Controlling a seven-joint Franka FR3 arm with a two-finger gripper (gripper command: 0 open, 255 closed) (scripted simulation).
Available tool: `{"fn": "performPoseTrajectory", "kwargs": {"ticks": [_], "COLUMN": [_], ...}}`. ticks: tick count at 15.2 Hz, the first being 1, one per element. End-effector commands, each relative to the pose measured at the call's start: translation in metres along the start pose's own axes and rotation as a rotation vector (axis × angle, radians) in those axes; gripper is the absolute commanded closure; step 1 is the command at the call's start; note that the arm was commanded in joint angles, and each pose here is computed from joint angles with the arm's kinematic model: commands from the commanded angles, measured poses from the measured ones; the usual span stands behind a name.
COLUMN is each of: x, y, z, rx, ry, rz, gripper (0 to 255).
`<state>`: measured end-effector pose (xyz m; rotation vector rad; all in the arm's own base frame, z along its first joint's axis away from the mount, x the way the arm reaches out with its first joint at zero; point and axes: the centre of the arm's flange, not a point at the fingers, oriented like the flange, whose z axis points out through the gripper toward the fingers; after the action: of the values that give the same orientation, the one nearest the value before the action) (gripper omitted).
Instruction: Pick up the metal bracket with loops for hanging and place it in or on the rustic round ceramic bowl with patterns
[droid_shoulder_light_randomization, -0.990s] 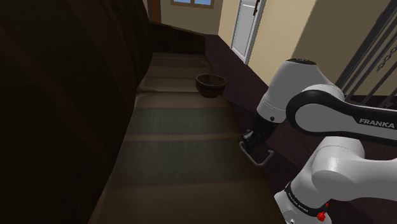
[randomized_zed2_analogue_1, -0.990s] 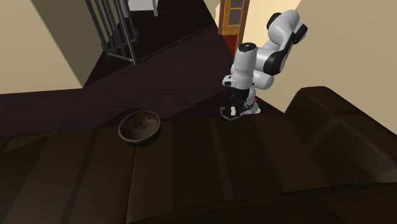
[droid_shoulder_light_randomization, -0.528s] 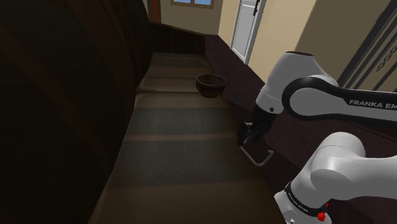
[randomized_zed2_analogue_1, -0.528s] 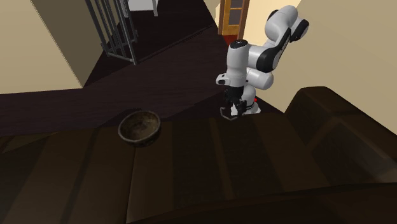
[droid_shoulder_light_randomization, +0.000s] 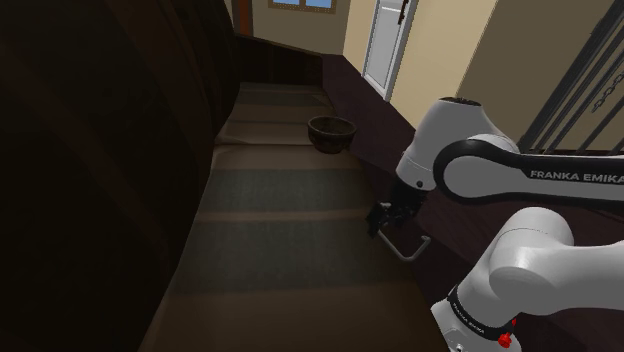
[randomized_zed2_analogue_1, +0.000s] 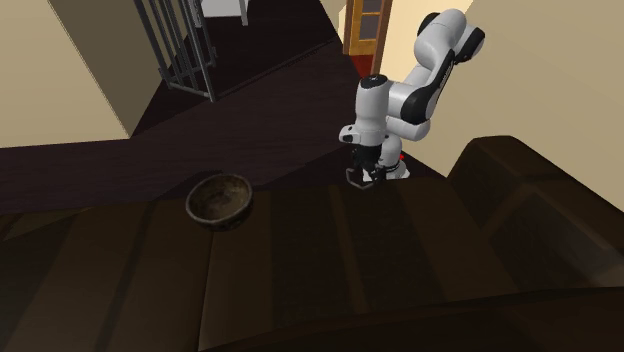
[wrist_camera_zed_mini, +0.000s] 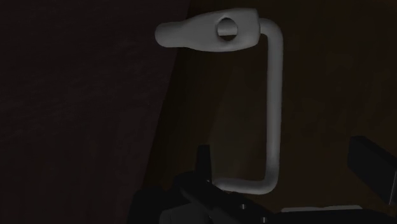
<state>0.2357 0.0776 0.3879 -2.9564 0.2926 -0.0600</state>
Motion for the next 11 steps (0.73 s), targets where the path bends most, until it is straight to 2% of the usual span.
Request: {"fn": "performPoseTrajectory", "kwargs": {"ticks": [1, 5, 6, 11], "x": [0.0001, 0.0001, 0.0001, 0.0001], "y": [-0.0003, -0.0003, -0.0003, -0.0003], "z": [0.0013, 0.0013, 0.0013, 0.0013], "rx": [0.0, 0.0, 0.0, 0.0], "ry": [0.0, 0.0, 0.0, 0.0], "rz": [0.0, 0.0, 0.0, 0.0], "gripper": [0, 0, 255, 255]}}
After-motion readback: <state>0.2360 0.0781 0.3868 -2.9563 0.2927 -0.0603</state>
